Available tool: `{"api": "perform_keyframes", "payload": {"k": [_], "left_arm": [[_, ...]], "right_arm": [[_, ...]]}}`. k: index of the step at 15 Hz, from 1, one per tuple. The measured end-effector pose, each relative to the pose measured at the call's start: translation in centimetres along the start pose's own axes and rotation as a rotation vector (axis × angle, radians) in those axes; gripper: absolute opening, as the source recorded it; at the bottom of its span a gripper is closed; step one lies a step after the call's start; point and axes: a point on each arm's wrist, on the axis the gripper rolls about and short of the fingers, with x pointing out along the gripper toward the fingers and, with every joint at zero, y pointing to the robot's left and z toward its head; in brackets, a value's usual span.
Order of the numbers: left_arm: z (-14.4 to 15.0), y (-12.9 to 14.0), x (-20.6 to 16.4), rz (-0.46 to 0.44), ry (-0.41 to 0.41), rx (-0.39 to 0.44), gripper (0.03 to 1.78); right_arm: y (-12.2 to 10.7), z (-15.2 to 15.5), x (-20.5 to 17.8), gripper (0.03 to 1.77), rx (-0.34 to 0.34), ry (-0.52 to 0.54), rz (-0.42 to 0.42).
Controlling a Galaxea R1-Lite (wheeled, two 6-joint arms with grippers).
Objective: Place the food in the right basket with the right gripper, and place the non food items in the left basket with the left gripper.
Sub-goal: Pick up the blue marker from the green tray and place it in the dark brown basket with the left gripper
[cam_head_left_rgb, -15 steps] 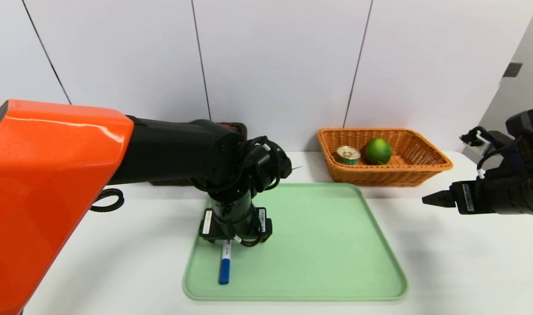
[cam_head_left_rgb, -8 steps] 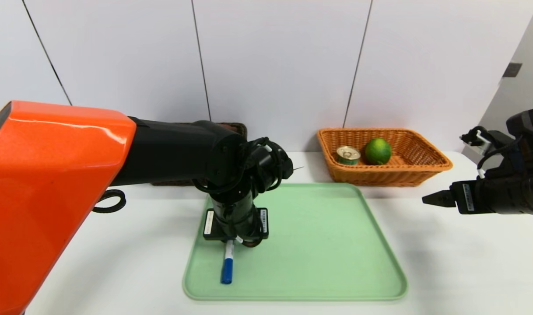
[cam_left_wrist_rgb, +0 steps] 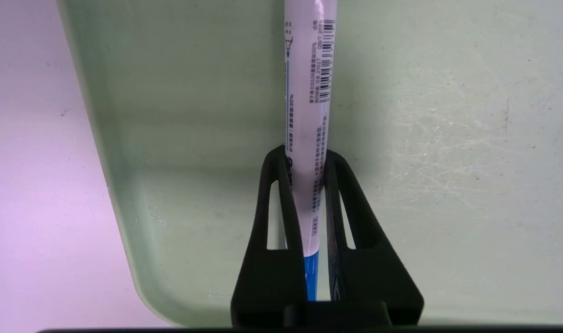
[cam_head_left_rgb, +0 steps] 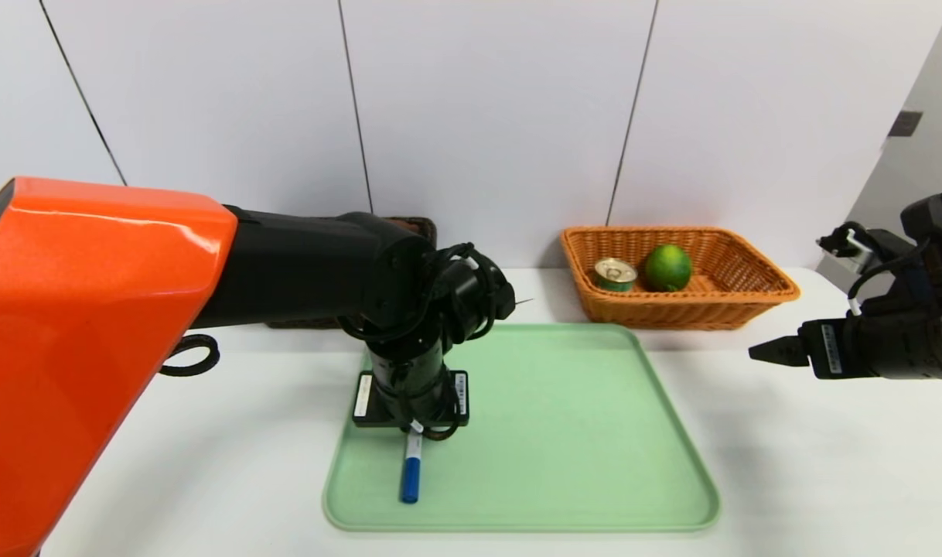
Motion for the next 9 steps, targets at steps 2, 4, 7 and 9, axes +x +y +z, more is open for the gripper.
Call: {"api": "perform_keyframes", "payload": {"k": [2, 4, 7, 9], "left_arm": [[0.1, 0.0, -0.6, -0.017, -0.014, -0.008, 0.18], [0.6, 0.0, -3.2, -0.085, -0.079, -0.016, 0.18], [1.5, 0.4, -9.3, -0.242, -0.238, -0.006, 0.18], [1.9, 1.3, -13.0, -0.338, -0.365, 0.001, 0.18]], "right_arm": [[0.0, -0.2, -0.2, 1.71, 0.000, 0.000, 0.000], [0.0, -0.3, -0.2, 1.71, 0.000, 0.003, 0.000], [0.1, -0.5, -0.3, 1.71, -0.002, 0.005, 0.001], [0.1, -0.5, -0.3, 1.71, -0.004, 0.004, 0.004]]}}
